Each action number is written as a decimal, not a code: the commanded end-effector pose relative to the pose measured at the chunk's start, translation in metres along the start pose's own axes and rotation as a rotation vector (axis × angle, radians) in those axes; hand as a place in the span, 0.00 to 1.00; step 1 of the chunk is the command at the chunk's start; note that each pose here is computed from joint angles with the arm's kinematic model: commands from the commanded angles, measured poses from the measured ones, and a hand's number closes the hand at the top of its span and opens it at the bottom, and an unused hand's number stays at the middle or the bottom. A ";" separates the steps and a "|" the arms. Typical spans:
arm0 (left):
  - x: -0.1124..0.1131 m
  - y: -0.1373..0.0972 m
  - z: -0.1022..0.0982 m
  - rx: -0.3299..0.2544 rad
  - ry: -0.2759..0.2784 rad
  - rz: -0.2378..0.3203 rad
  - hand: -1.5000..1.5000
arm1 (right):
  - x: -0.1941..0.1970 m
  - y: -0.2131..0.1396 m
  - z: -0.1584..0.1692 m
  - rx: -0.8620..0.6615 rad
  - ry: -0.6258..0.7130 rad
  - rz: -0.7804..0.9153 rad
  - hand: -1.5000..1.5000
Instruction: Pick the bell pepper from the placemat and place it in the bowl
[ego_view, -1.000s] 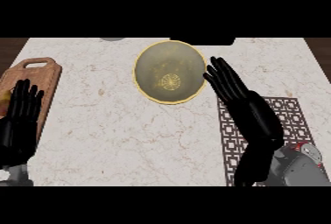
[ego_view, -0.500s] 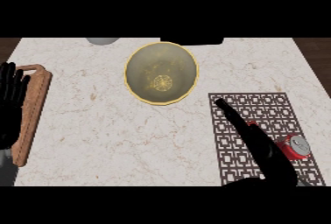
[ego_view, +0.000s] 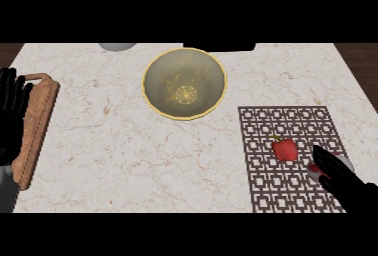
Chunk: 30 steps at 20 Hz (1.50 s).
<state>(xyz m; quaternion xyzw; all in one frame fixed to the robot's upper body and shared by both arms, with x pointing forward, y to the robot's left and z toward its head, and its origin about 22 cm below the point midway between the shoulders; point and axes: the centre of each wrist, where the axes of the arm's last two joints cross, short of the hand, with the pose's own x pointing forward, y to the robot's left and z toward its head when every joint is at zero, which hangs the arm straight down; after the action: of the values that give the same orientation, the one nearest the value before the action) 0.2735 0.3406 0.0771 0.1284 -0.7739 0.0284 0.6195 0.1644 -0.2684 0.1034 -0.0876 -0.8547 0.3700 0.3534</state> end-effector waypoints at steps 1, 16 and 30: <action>0.010 0.001 -0.008 0.001 -0.001 0.004 0.50 | 0.023 -0.040 0.006 0.099 0.101 0.144 0.00; 0.000 -0.003 -0.011 -0.043 0.013 0.028 0.50 | 0.037 -0.089 0.001 0.577 0.423 0.427 0.00; -0.002 -0.012 -0.015 -0.048 -0.001 0.019 0.50 | -0.009 -0.036 -0.001 0.598 0.477 0.418 0.00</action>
<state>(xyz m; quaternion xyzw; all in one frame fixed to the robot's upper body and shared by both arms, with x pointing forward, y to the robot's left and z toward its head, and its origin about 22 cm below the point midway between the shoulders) 0.2923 0.3306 0.0801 0.1022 -0.7761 0.0128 0.6222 0.1688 -0.3082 0.1403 -0.2429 -0.5759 0.6305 0.4602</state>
